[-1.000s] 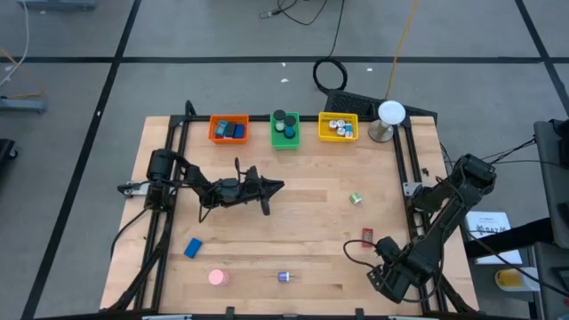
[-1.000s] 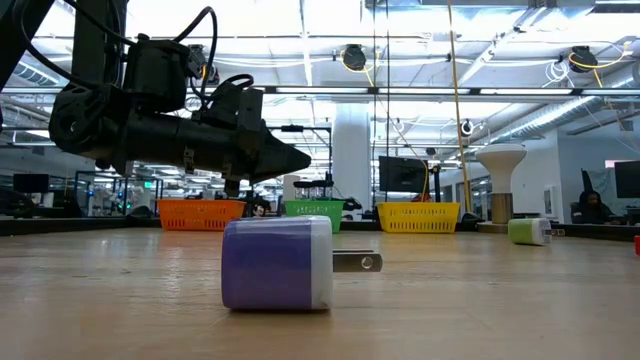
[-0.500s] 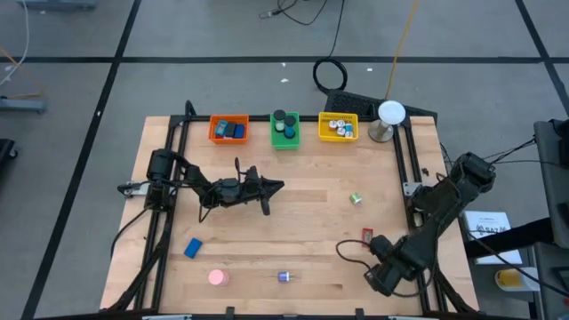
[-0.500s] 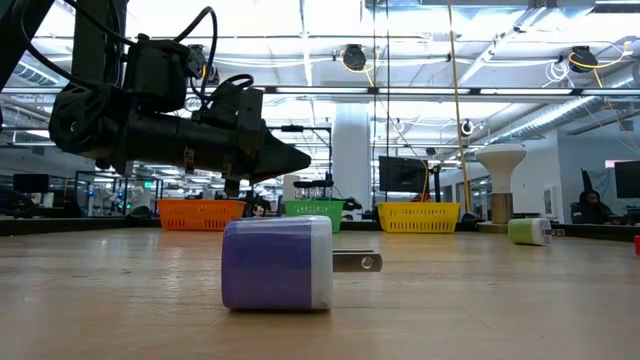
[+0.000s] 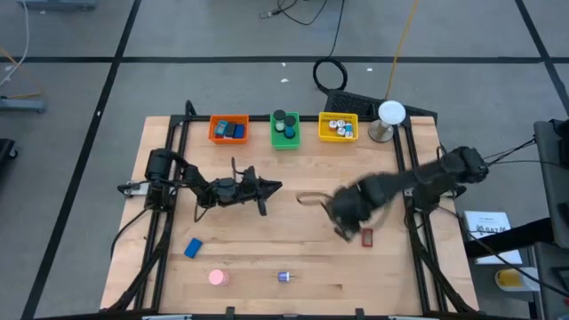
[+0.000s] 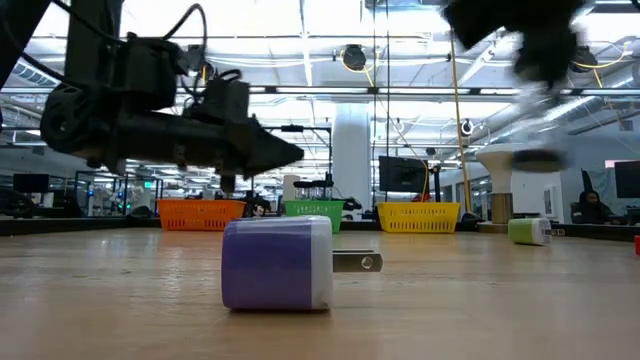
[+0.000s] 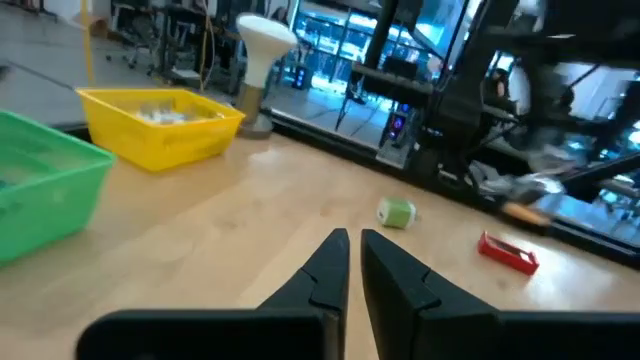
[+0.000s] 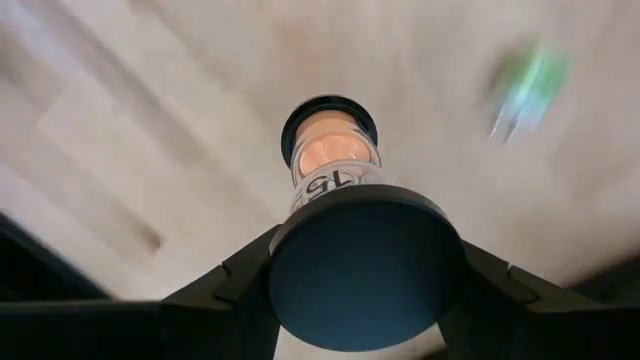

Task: Pick & Place Office items
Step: Put the orange hourglass into the green bin

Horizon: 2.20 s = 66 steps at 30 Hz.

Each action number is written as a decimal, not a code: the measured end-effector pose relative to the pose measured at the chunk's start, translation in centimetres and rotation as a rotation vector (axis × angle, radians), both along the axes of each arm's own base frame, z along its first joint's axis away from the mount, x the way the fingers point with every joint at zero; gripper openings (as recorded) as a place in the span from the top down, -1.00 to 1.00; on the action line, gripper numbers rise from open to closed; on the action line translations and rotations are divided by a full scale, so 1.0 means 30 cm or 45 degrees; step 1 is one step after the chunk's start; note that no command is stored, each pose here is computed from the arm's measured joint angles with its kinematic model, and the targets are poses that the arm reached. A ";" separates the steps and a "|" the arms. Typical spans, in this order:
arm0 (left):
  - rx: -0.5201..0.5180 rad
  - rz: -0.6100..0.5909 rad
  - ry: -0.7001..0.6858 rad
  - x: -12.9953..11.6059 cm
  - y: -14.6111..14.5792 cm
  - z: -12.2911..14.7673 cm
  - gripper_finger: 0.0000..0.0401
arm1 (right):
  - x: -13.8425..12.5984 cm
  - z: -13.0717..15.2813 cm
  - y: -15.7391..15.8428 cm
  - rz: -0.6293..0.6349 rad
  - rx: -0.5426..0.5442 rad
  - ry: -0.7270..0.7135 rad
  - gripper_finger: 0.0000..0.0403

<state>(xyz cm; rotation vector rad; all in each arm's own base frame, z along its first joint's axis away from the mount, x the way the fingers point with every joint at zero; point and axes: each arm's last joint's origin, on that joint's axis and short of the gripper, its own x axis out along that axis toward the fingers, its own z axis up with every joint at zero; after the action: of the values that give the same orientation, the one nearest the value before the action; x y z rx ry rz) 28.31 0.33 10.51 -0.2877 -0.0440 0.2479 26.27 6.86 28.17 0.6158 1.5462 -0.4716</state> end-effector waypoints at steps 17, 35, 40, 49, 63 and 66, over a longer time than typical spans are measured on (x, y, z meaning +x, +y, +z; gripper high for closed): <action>0.102 0.148 0.067 -0.170 0.013 0.031 0.94 | 0.508 -0.150 -0.477 0.856 -0.260 -0.125 0.03; -0.014 0.096 0.085 -0.170 0.010 0.017 0.90 | 0.615 -0.206 -0.558 1.048 -0.376 -0.243 -0.41; 0.048 0.114 0.094 -0.169 0.019 0.020 0.90 | 0.599 -0.145 -0.552 1.059 -0.474 -0.240 -0.54; 0.095 0.148 0.109 -0.170 0.012 0.018 0.96 | 0.449 0.031 -0.555 0.801 -0.568 -0.437 -0.33; 0.124 0.142 0.124 -0.170 0.004 0.016 0.99 | 0.281 -0.174 -0.496 0.434 -0.590 -1.084 -0.03; 0.124 0.142 0.129 -0.170 0.004 0.015 0.95 | 0.291 -0.185 -0.497 0.431 -0.604 -1.121 -0.23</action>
<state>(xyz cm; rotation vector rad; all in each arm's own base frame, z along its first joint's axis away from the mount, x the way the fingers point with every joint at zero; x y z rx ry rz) 23.22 0.45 10.95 -0.1756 0.0282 0.3697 34.99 -8.05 22.62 0.1318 0.6363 -0.2336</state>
